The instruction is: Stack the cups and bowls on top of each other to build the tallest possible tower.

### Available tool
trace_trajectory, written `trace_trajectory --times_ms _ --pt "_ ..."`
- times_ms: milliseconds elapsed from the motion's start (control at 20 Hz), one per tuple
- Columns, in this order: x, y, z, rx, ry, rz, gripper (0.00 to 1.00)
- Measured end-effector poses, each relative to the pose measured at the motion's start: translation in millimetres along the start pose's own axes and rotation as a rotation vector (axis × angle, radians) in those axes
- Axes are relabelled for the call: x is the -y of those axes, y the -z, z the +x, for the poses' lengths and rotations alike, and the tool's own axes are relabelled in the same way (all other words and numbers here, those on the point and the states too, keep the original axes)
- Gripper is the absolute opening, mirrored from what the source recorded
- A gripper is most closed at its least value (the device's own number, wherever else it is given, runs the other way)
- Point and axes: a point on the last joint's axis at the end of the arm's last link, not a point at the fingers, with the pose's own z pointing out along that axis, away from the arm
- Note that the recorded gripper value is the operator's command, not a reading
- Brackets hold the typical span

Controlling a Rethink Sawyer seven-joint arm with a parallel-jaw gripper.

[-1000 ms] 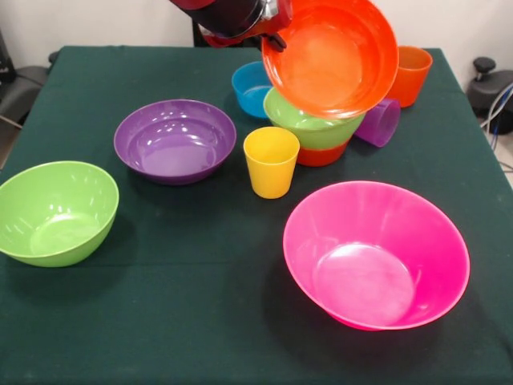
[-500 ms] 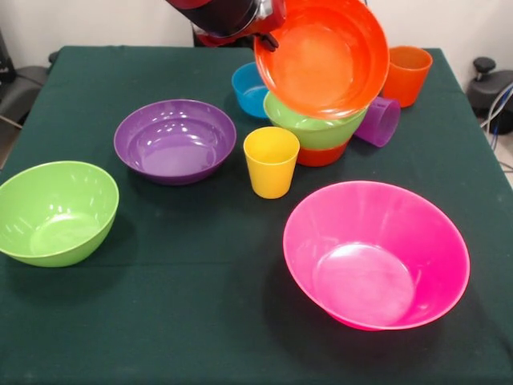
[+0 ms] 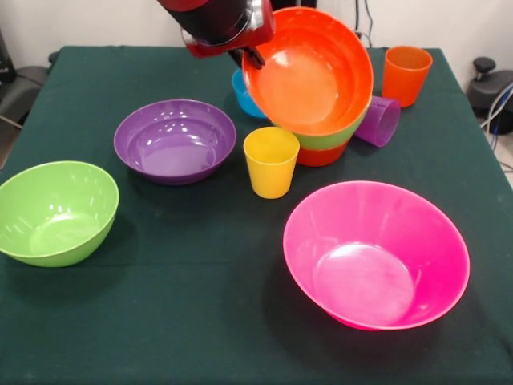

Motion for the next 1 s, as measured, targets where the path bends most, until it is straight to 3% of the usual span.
trace_trajectory --times_ms 100,350,1000 --pt "4 -3 -1.9 0.03 -0.003 0.003 0.0" --pt "7 -9 -2.5 0.058 -0.006 0.001 0.0" --pt "17 -26 21.8 0.019 -0.021 -0.055 0.0"
